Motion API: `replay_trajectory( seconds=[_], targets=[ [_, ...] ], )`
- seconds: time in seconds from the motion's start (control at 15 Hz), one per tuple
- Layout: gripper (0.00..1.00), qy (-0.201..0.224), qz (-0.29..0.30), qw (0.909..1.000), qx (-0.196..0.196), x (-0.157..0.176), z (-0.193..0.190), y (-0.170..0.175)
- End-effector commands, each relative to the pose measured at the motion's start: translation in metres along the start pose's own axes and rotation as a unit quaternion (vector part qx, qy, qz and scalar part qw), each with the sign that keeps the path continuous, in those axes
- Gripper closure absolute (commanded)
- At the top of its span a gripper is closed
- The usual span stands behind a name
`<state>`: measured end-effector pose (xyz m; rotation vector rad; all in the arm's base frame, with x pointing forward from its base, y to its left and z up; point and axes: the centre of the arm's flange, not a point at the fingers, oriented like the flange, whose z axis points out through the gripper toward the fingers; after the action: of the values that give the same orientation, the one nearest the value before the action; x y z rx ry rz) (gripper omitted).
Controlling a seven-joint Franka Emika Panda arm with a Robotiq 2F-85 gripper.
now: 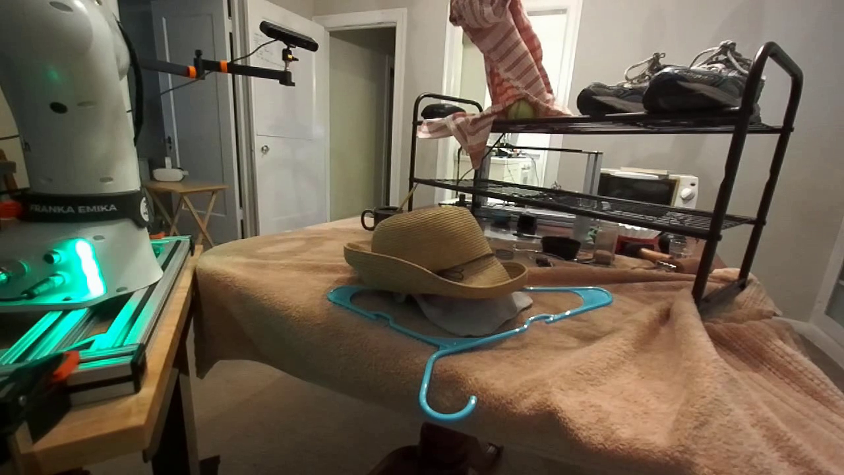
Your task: Unfold the cloth
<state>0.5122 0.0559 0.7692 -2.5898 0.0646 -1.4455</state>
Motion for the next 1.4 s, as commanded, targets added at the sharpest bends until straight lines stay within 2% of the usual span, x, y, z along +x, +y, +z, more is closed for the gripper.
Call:
replay_trajectory(
  seconds=[0.0,0.33,0.67,0.8,1.07,1.33],
  targets=[
    [0.98,0.028,-0.01,0.9995,0.011,-0.034,-0.033,0.008],
    [0.98,0.048,-0.024,0.9985,-0.007,-0.058,-0.058,0.011],
    [0.98,0.004,-0.065,0.9962,-0.057,-0.09,-0.054,0.023],
    [0.98,-0.023,-0.093,0.9909,-0.095,-0.105,-0.044,0.028],
    [0.98,-0.109,-0.15,0.9695,-0.16,-0.138,-0.014,0.038],
    [0.98,-0.219,-0.191,0.9386,-0.186,-0.176,0.017,0.043]
  ],
)
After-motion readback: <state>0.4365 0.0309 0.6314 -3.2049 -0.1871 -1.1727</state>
